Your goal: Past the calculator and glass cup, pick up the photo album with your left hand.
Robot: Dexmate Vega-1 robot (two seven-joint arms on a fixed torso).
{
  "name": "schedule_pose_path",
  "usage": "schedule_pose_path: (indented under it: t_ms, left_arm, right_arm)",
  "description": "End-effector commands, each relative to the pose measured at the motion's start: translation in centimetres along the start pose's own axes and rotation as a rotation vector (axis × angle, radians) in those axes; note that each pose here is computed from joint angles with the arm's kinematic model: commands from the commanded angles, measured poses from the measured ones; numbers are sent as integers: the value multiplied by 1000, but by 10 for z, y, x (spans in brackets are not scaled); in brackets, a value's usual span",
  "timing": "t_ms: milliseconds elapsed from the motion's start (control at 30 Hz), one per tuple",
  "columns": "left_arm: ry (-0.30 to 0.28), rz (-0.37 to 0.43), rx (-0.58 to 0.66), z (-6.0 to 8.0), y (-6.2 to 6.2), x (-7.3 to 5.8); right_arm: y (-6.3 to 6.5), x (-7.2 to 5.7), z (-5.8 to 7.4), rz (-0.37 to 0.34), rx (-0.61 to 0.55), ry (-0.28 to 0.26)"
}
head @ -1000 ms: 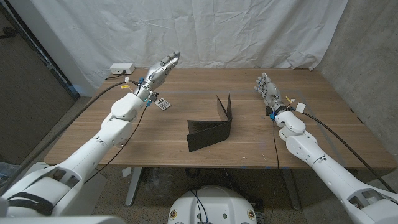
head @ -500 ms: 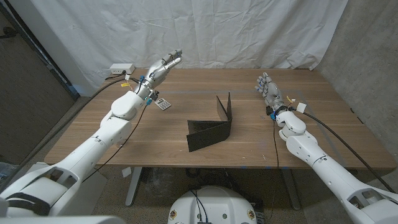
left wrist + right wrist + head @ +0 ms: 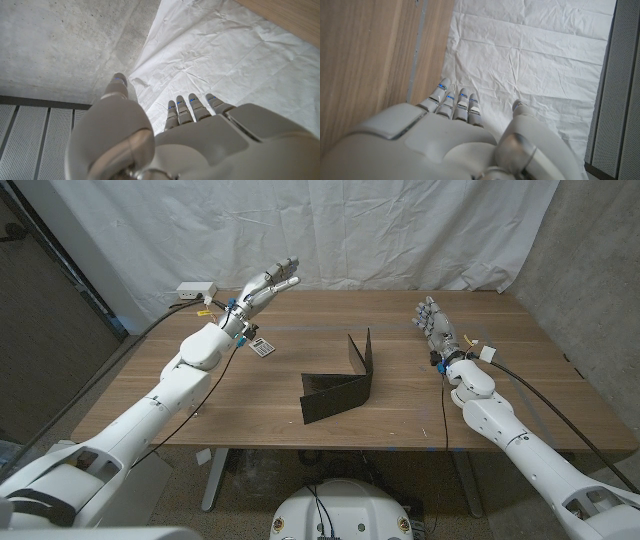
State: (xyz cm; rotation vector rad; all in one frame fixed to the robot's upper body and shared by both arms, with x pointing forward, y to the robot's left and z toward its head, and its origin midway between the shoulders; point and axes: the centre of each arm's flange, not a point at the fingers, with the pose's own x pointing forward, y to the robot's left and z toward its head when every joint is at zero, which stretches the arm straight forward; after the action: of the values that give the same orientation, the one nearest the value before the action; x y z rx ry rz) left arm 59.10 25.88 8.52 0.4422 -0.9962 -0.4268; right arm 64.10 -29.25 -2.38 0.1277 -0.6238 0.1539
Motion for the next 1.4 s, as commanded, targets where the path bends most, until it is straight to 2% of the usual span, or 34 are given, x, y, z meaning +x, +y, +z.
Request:
schedule_pose_path:
  t_ms: [33,400,433,600,967,1167,1400]
  left_arm:
    - [1,-30,69,8,-5,5]
    - [11,-60,120,15,-8,6]
    - [-4,-40,125,18,-9,3]
    - [-35,-37,129,25,-10,2]
    - [-19,-47,204,36,-11,0]
    - [-22,-43,206,37,-10,0]
    - [-19,-72,233,43,-13,3]
  right_arm:
    - [-5,-3,2,-8,4,-5]
    - [-5,-3,-1,-12,26,-13]
    - [-5,-3,-1,-12,25,-13]
    - [-5,-3,-1,-15,29,-17]
    - [-5,-6,1,-24,32,-29]
    - [-4,-7,0,-24,34,-30]
    - [-4,-9,0,-25,38,-33]
